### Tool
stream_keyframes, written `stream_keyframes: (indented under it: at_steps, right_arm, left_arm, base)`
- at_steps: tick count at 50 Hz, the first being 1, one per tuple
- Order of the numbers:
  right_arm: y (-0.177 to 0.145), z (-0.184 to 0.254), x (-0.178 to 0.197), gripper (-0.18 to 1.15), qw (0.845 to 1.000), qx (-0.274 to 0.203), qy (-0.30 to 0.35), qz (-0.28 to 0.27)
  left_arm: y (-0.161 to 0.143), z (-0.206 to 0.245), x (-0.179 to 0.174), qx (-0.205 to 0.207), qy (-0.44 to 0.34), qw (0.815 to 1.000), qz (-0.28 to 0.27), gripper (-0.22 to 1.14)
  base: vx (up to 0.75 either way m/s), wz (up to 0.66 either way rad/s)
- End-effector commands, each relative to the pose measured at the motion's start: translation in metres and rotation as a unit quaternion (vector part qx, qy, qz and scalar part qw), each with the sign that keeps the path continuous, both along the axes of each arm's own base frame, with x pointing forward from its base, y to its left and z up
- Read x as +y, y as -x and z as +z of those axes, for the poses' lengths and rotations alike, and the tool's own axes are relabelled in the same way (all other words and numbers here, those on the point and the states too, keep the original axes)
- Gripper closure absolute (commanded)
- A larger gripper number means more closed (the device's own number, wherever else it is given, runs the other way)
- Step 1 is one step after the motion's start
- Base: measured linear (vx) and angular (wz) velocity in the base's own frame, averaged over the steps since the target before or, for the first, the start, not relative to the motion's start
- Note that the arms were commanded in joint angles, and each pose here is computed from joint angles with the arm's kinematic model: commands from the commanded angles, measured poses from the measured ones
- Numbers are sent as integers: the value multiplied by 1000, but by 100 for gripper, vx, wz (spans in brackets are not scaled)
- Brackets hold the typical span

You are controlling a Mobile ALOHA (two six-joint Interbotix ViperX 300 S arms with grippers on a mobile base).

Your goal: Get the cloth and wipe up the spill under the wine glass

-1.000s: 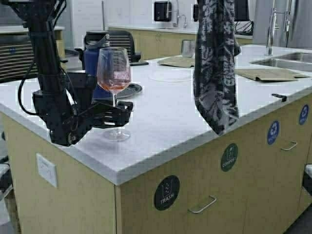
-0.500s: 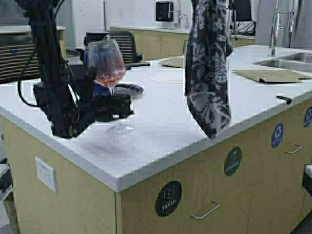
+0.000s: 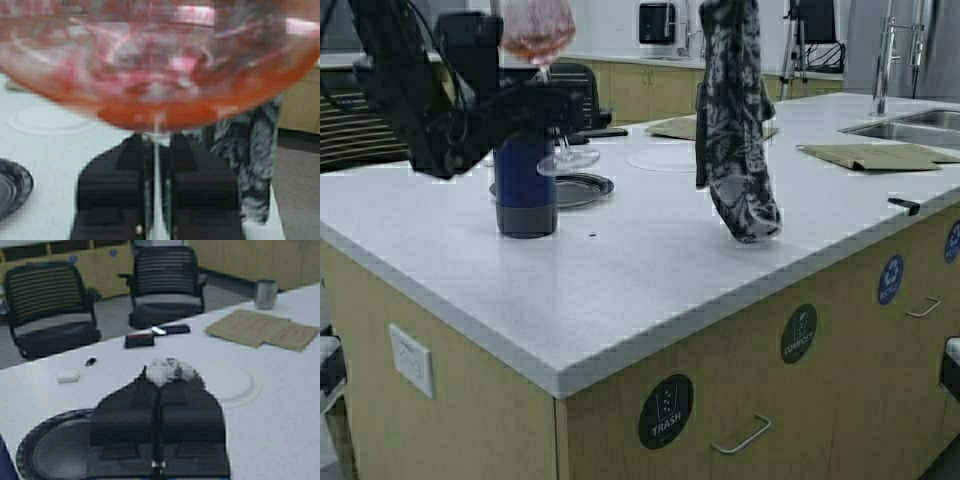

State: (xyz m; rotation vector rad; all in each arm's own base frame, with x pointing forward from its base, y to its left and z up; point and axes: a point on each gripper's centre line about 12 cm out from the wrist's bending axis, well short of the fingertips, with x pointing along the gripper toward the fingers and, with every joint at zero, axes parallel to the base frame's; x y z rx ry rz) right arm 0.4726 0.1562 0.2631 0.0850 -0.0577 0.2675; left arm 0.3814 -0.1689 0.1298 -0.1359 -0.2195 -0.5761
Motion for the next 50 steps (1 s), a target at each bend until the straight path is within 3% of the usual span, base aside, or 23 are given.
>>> stream_keyframes:
  at_steps: [1, 10, 24, 38, 50]
  right_arm:
    - [-8, -4, 20, 90, 999, 0, -27, 18]
    - [-6, -59, 59, 90, 996, 63, -44, 53]
    - [37, -143, 138, 90, 981, 141, -8, 135]
    - [98, -176, 206, 90, 960, 168, 28, 221]
    - [145, -173, 263, 90, 944, 155, 35, 290]
  left_arm:
    - [1, 54, 0, -29, 3, 1000, 3, 78]
    - [7, 103, 4, -16, -7, 1000, 13, 78]
    - [19, 173, 14, -4, -24, 999, 36, 78]
    - [26, 244, 21, -14, -34, 998, 59, 78]
    - [29, 280, 24, -35, -27, 997, 67, 79]
  base:
    - [0, 0]
    - [0, 0]
    - [0, 0]
    - [0, 0]
    - [0, 0]
